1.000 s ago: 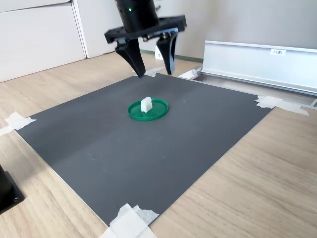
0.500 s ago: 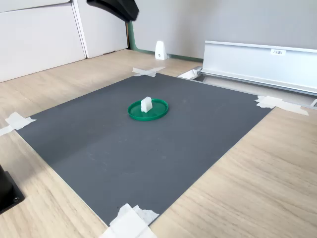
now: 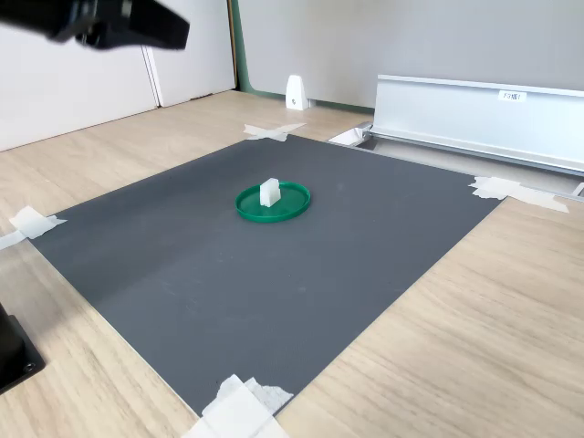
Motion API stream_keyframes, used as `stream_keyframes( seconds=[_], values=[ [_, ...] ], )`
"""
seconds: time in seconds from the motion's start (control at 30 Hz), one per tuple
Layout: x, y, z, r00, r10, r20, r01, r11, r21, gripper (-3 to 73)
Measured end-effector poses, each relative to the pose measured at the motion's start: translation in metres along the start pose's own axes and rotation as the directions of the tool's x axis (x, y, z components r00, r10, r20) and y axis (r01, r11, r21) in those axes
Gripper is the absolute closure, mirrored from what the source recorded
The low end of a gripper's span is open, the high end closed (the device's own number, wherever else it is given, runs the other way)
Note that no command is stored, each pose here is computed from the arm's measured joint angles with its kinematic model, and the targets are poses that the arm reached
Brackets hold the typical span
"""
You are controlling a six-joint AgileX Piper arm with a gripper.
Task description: Grasp a white terminal and put it on the green lid.
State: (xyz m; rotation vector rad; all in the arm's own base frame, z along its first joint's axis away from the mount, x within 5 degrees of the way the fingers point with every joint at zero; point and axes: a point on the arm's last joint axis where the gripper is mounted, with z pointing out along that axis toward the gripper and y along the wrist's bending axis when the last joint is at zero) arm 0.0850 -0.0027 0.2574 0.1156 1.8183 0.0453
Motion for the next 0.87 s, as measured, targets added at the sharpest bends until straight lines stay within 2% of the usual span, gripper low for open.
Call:
stream_keyframes(
  seconds=[0.43, 0.87],
  values=[
    [0.049, -0.006, -0.003, 0.997, -0.073, 0.01, 0.073, 0.997, 0.01, 70.1],
    [0.054, -0.006, -0.002, 0.997, -0.077, -0.007, 0.077, 0.997, 0.011, 70.2]
  ],
)
